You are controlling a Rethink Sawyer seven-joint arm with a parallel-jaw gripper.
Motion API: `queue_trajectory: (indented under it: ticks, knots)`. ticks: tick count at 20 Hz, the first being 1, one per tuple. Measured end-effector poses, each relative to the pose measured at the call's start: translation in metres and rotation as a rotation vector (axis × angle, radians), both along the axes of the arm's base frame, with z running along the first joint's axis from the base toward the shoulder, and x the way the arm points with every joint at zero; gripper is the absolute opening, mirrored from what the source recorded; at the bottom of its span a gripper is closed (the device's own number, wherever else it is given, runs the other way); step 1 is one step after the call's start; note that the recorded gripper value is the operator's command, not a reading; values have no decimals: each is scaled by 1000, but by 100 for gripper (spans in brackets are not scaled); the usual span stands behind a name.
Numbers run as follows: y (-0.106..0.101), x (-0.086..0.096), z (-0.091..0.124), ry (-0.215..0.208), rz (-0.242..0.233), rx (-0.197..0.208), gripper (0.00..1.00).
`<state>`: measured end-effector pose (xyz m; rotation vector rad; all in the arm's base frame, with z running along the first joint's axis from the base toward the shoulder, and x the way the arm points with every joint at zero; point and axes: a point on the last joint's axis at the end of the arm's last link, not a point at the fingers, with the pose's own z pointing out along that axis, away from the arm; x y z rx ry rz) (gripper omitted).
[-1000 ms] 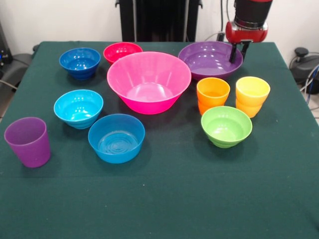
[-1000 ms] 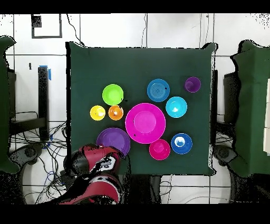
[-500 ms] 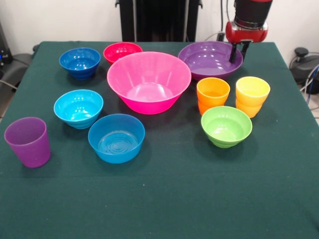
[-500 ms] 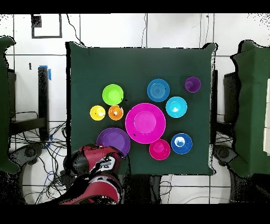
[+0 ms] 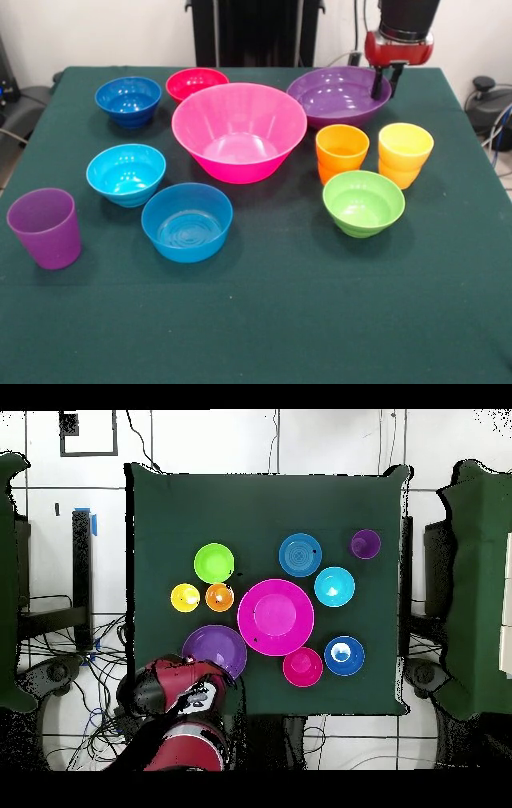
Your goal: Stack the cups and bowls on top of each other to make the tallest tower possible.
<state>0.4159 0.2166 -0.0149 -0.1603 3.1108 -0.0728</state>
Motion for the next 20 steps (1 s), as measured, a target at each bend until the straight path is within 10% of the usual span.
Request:
queue_trajectory:
  ticks: [20]
  knots:
    - [9,34,50,-108,-24,24,0]
